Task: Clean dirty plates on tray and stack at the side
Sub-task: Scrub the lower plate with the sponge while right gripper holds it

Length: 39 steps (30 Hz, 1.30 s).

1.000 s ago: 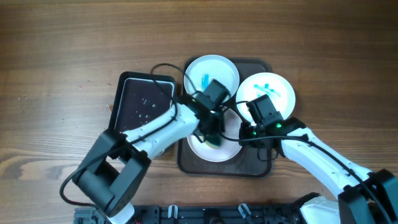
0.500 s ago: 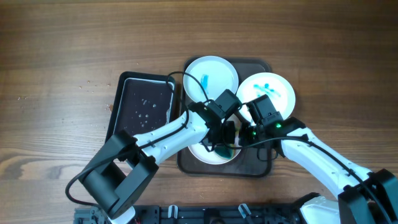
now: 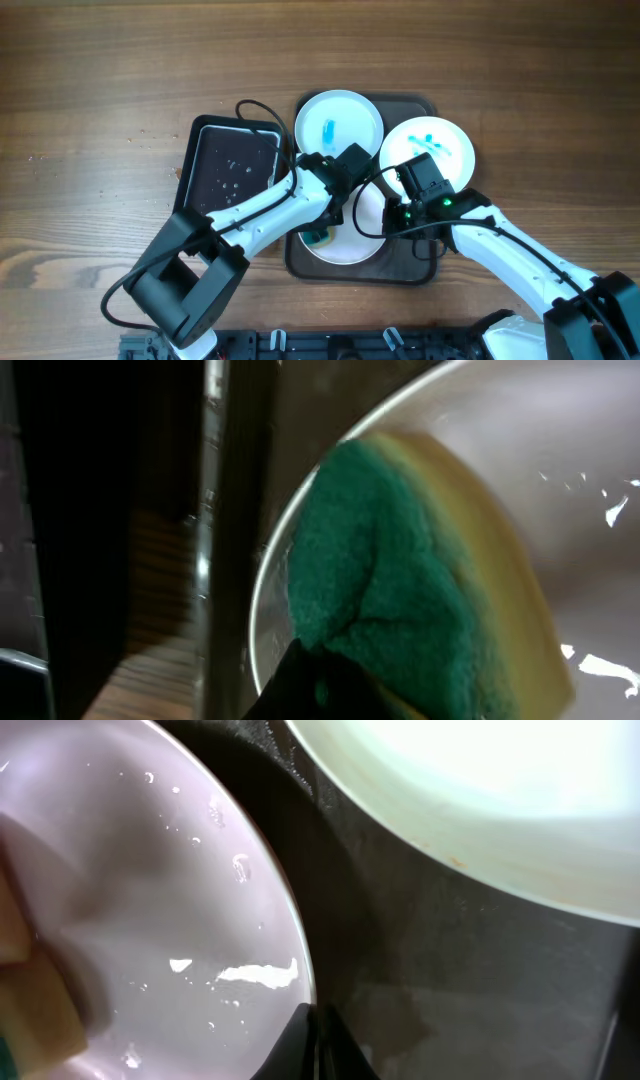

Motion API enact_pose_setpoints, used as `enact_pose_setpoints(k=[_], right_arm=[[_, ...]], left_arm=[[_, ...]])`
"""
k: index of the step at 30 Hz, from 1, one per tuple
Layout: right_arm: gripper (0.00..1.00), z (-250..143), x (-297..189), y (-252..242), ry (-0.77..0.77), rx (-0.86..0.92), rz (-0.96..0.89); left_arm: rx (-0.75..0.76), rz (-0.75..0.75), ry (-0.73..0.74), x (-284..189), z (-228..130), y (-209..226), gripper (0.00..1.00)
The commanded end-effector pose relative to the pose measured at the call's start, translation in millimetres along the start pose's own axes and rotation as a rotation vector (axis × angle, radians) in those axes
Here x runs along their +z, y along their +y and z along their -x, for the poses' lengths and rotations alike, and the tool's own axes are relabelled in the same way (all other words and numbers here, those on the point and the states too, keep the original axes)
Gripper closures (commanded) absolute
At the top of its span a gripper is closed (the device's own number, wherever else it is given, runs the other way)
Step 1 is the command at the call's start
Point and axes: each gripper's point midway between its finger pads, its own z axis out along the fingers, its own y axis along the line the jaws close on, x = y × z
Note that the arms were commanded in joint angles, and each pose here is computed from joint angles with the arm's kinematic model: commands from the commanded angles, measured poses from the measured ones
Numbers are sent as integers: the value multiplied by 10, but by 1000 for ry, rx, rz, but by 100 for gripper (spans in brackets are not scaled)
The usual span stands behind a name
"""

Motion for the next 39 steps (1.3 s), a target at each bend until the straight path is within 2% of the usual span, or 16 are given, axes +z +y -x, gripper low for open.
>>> enact_pose_setpoints(k=[1, 6, 10, 15, 19, 22, 25, 31, 39], right_arm=[[96, 56, -41, -20, -24, -3, -19], [96, 56, -41, -20, -24, -3, -19], [96, 57, -41, -19, -25, -3, -19], [96, 51, -41, -24, -23, -3, -21], [96, 50, -41, -24, -22, -3, -21], [96, 57, -42, -20, -25, -4, -19], [96, 53, -41, -22, -23, -3, -20], [96, 53, -41, -22, -23, -11, -20], [96, 53, -41, -23, -23, -22, -21]], left_arm=[[-26, 7, -12, 73, 77, -8, 96], [12, -352, 107, -20, -71, -734, 96], [49, -495, 136, -90, -168, -1038, 96], [83, -475, 176, 36, -335, -1106, 96], [140, -550, 263, -7, -555, -1269, 96], [147, -549, 252, -52, -565, -1266, 96], [123, -516, 219, -100, -469, -1143, 96], [33, -349, 76, -196, -107, -602, 96], [24, -398, -5, -495, 57, -497, 94]])
